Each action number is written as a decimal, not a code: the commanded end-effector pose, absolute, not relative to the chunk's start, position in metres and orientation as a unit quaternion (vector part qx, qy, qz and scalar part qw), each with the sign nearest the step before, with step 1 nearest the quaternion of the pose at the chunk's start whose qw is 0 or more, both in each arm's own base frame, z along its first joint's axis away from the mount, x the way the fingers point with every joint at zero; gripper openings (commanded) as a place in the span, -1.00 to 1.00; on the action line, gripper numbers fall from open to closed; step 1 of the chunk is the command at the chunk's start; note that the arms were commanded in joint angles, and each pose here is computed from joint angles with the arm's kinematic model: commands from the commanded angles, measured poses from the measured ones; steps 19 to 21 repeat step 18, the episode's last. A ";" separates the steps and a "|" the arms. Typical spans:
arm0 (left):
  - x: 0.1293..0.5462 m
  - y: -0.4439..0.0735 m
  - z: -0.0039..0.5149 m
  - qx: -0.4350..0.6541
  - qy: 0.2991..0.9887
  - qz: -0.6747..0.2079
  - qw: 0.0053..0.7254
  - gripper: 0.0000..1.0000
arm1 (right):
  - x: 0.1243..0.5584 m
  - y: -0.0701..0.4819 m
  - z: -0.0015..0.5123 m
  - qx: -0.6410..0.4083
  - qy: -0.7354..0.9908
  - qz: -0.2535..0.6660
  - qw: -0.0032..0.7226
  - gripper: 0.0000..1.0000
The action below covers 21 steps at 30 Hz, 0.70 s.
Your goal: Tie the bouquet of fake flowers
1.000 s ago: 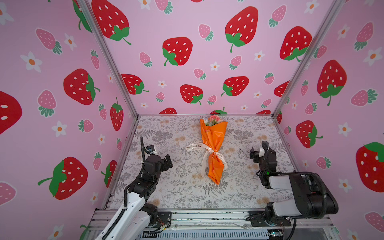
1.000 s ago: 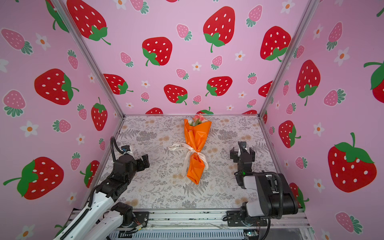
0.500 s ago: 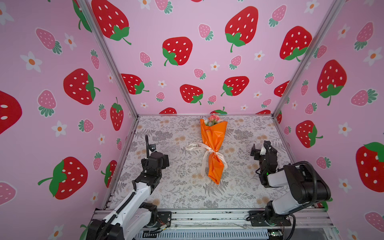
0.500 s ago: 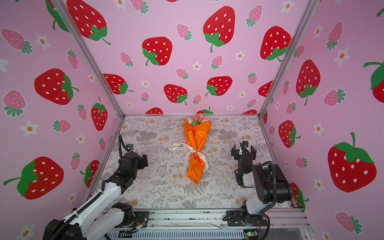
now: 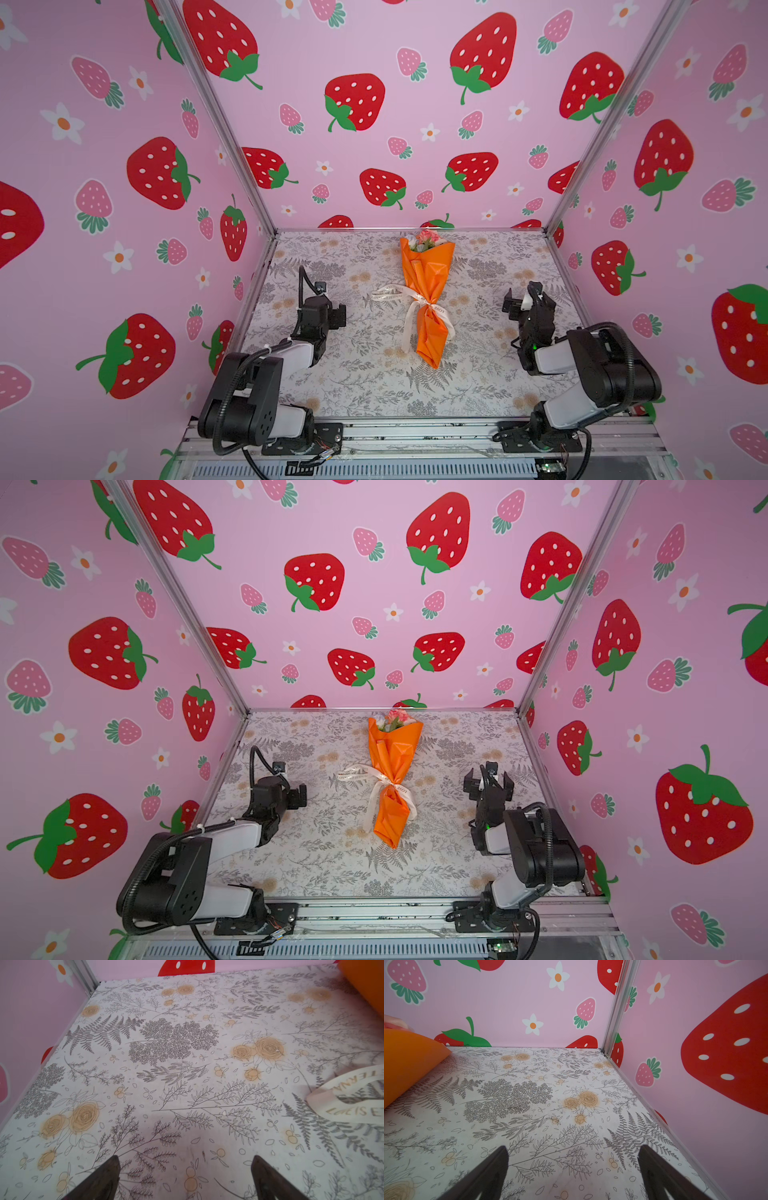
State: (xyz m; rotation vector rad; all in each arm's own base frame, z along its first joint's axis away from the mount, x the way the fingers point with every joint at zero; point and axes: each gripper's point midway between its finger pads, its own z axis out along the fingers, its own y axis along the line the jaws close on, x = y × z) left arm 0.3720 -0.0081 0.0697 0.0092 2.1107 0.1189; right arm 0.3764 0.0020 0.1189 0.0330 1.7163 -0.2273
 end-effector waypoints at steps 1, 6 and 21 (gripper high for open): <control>0.399 -0.003 0.092 0.001 0.832 0.021 0.554 0.99 | 0.377 0.000 0.123 0.024 0.749 -0.103 0.654 0.99; 0.402 0.020 0.083 -0.052 0.841 0.026 0.537 0.99 | 0.377 0.000 0.122 0.023 0.750 -0.102 0.653 0.99; 0.402 0.020 0.086 -0.052 0.838 0.032 0.543 0.99 | 0.377 0.000 0.122 0.023 0.750 -0.102 0.652 0.99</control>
